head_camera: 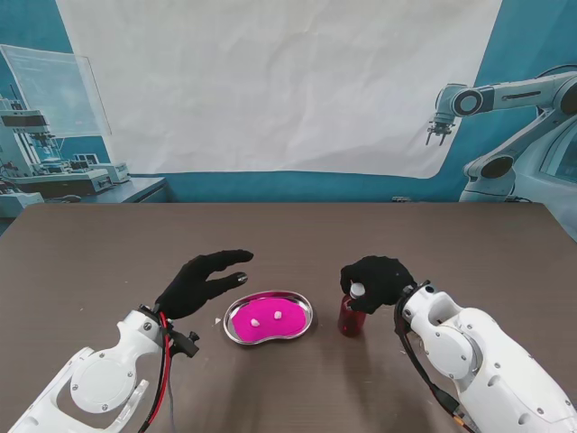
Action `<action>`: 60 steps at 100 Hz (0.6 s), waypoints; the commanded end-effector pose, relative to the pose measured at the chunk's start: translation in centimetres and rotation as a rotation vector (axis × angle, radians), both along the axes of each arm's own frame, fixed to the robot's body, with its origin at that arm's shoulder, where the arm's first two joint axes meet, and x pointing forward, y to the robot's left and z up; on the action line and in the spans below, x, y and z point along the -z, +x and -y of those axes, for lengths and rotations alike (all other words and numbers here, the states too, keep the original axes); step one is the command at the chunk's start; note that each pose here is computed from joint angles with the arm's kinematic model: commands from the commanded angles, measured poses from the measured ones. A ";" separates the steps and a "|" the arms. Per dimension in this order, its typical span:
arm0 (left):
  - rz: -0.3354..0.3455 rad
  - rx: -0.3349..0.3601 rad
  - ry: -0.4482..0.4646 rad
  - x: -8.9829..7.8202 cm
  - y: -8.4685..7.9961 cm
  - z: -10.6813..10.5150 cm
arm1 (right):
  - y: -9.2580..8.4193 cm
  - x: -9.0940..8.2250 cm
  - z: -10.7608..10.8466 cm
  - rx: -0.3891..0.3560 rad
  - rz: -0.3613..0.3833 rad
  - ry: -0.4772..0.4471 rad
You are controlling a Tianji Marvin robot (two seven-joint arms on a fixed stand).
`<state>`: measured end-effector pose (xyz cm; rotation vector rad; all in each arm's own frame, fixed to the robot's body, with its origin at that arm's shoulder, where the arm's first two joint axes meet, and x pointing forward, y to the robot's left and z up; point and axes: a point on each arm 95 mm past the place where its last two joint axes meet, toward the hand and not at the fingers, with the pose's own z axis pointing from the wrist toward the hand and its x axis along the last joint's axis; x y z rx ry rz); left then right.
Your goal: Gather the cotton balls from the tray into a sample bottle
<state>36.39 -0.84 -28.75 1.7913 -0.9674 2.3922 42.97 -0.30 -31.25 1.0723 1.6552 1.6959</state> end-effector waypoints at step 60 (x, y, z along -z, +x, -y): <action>-0.034 0.006 0.004 0.7 0.2 0.8 | 0.0 -0.3 -0.9 -0.025 -0.047 0.082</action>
